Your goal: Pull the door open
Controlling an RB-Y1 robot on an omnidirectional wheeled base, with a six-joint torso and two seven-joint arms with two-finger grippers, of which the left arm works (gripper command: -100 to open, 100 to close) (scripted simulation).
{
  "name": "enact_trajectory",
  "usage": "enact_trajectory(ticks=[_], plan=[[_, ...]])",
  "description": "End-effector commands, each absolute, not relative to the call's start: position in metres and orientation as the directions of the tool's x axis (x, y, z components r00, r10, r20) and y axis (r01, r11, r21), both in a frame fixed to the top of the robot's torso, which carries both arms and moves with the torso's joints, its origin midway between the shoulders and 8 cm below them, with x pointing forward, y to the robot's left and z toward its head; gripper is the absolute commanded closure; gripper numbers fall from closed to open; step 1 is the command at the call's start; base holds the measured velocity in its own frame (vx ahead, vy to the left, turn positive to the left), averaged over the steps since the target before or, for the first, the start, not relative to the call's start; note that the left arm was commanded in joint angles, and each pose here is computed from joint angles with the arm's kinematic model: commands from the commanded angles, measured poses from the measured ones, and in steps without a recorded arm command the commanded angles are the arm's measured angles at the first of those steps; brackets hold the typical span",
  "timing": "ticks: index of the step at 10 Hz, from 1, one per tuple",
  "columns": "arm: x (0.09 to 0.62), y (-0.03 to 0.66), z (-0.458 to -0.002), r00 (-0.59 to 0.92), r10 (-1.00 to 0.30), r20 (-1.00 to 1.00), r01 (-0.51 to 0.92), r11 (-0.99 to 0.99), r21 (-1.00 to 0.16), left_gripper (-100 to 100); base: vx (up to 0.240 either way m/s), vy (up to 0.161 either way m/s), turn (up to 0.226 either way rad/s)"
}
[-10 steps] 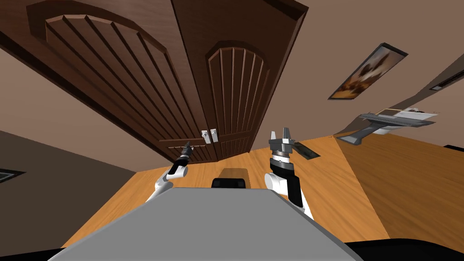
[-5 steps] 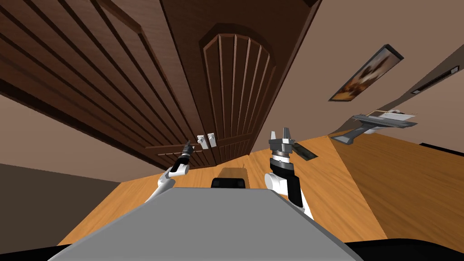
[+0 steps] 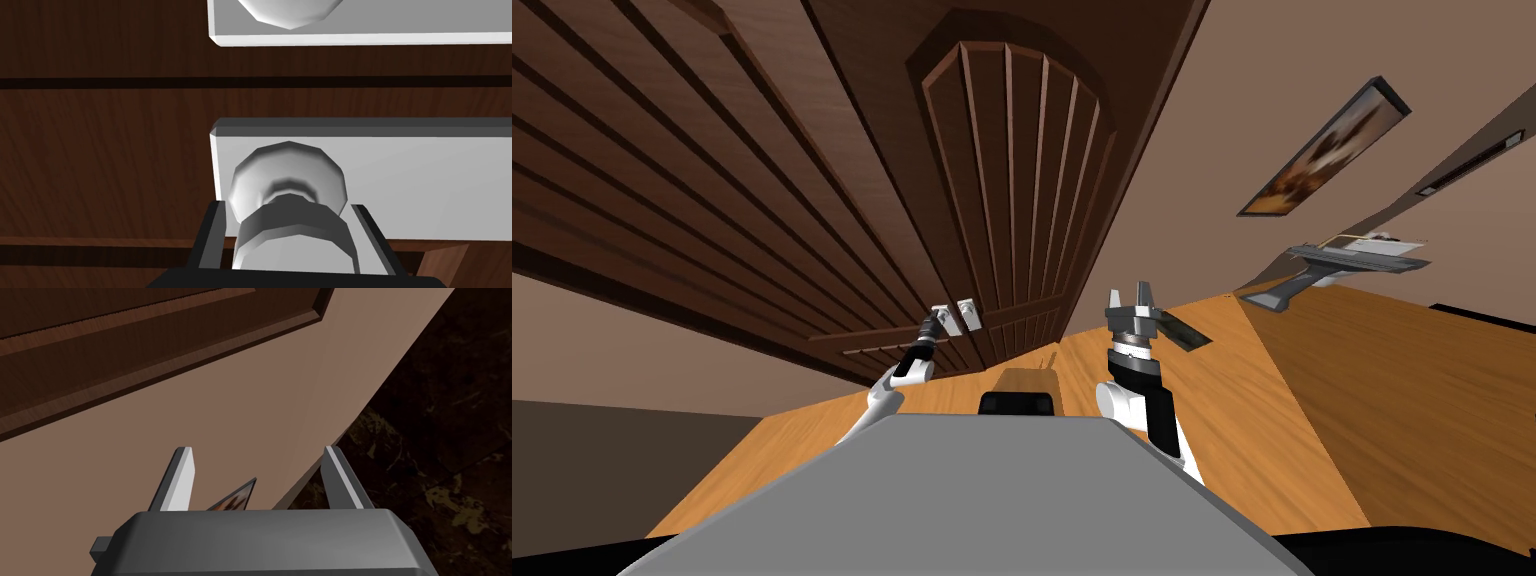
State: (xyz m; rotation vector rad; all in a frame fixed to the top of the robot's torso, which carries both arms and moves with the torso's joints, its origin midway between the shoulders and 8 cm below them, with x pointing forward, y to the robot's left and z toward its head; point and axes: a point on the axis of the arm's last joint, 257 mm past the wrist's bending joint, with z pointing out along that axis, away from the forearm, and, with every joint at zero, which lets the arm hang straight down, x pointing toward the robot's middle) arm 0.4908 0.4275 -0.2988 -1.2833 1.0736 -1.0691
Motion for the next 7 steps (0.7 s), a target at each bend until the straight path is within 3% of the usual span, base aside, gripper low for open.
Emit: enact_trajectory(ticks=[1,4,7], plan=[[0.490,0.428,-0.300,0.184,-0.983,-0.007,0.000,0.008,-1.000,100,-0.026,0.013,-0.013],[0.490,0.428,-0.300,0.184,-0.983,-0.007,0.000,0.008,-1.000,100,-0.004,0.003,-0.005],[0.473,0.451,-0.312,0.212,-0.977,-0.029,-0.037,0.021,-0.999,100,-0.198,0.072,0.097]])
